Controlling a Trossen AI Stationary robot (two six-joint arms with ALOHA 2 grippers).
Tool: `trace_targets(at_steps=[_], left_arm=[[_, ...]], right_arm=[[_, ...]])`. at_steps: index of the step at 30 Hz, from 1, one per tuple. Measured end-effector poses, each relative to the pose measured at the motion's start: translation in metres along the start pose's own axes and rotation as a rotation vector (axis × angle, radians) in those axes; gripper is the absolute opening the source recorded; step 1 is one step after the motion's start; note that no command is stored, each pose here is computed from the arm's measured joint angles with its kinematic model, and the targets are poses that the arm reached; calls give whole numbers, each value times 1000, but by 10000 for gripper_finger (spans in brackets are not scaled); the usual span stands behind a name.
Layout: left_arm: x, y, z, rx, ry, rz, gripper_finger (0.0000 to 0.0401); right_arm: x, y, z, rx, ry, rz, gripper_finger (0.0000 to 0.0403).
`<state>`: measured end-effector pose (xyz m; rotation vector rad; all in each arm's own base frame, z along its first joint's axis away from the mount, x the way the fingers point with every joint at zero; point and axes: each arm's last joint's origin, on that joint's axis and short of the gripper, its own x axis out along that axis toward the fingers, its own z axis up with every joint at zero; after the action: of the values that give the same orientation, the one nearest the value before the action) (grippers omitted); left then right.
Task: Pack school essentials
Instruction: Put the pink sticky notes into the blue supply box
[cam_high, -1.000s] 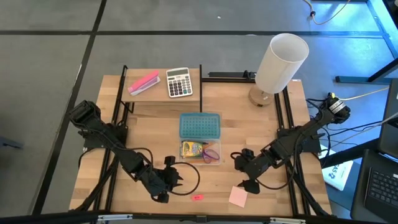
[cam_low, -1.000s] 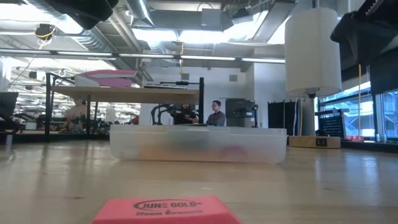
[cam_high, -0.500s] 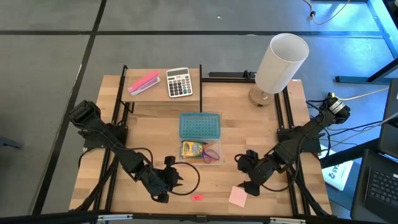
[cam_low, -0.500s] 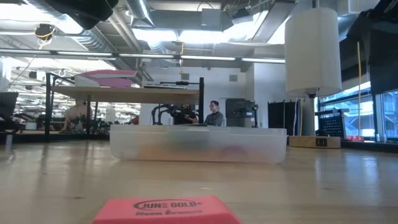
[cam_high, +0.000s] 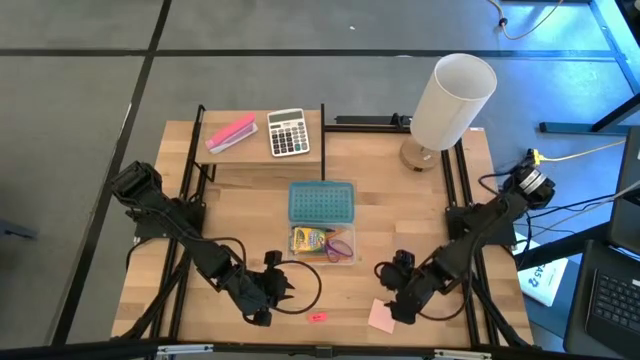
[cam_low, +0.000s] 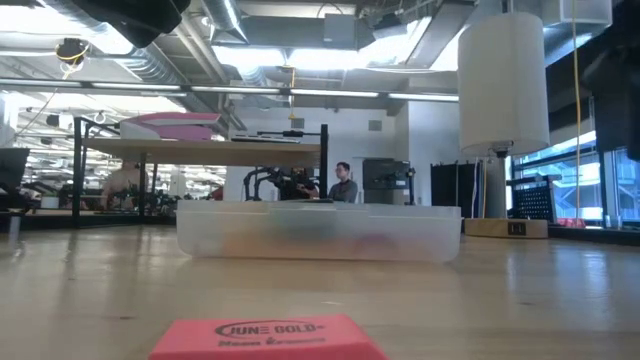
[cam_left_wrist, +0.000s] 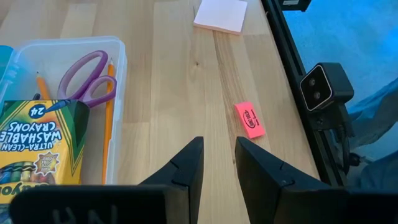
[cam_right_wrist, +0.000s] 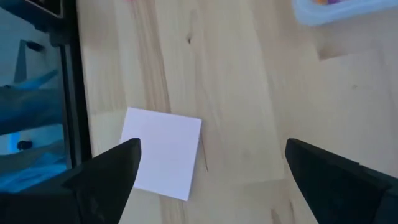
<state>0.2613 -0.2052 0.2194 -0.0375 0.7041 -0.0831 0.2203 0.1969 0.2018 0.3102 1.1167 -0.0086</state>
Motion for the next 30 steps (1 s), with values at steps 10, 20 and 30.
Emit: trace_targets(at_steps=[10,20,30], left_arm=[[0,0,0,0,0,0,86],[0,0,0,0,0,0,86],[0,0,0,0,0,0,86]], right_arm=[[25,24,-16,-55,9,-2,400],[48,41,-20,-1,-7,-46,400],[58,50,-28,20,13,-65,400]])
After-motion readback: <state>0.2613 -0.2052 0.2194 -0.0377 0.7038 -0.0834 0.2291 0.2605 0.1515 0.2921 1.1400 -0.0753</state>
